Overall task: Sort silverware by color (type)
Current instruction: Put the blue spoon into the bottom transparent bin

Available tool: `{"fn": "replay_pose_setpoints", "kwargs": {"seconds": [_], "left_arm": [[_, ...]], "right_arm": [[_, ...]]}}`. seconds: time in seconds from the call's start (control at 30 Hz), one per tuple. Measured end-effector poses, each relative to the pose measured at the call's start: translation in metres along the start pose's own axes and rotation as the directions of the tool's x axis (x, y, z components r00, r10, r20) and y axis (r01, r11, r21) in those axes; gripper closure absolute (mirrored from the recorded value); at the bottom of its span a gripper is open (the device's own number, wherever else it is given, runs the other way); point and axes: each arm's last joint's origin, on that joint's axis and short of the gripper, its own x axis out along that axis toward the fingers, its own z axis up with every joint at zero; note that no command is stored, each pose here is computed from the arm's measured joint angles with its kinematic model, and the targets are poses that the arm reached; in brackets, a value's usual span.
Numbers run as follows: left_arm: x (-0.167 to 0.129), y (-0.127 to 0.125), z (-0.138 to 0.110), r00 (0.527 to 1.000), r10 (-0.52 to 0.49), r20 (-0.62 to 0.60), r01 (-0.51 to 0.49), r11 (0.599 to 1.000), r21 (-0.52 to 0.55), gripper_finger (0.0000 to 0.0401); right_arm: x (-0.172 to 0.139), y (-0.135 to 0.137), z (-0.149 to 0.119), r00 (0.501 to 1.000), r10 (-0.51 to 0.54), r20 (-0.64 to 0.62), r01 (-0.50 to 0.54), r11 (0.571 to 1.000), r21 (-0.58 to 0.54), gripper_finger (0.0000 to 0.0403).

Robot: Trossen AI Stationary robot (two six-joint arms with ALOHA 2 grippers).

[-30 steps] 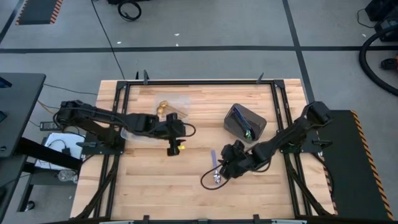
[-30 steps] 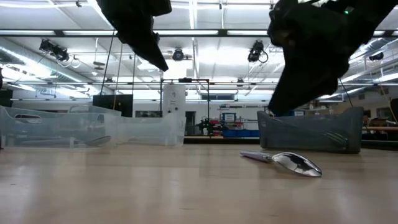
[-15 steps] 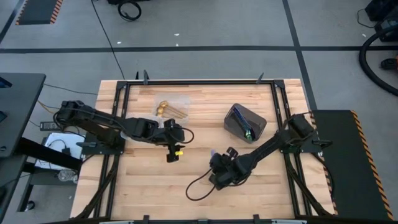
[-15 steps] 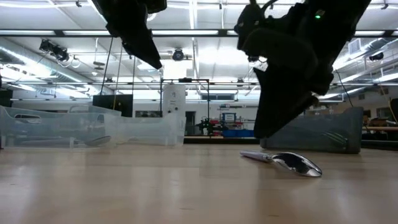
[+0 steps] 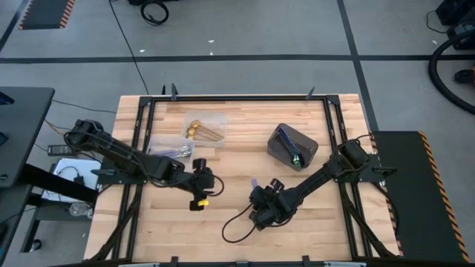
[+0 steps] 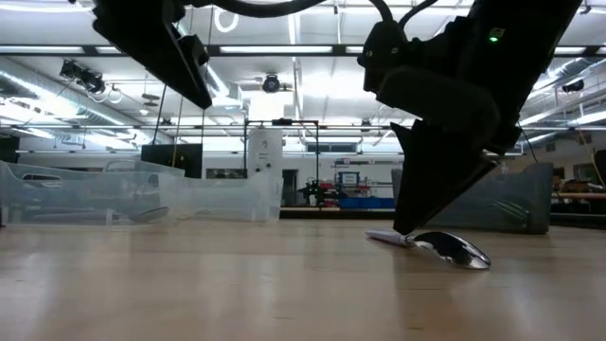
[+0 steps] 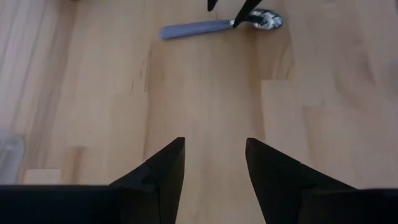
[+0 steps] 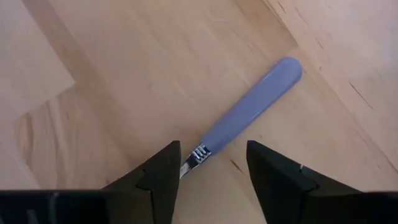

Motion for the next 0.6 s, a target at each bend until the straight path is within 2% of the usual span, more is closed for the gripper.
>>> {"fn": "replay_pose_setpoints", "kwargs": {"seconds": [0.3, 0.6], "left_arm": [[-0.003, -0.010, 0.002, 0.998, -0.010, 0.055, 0.010, 1.000, -0.004, 0.0225], [-0.003, -0.012, 0.004, 0.996, 0.003, 0.090, -0.002, 1.000, -0.008, 0.0225]], "right_arm": [[0.003, 0.002, -0.005, 1.000, -0.006, 0.005, 0.006, 1.000, -0.008, 0.0167], [0.012, 0.002, -0.010, 0.999, -0.034, -0.019, 0.034, 0.999, -0.025, 0.0173]]}}
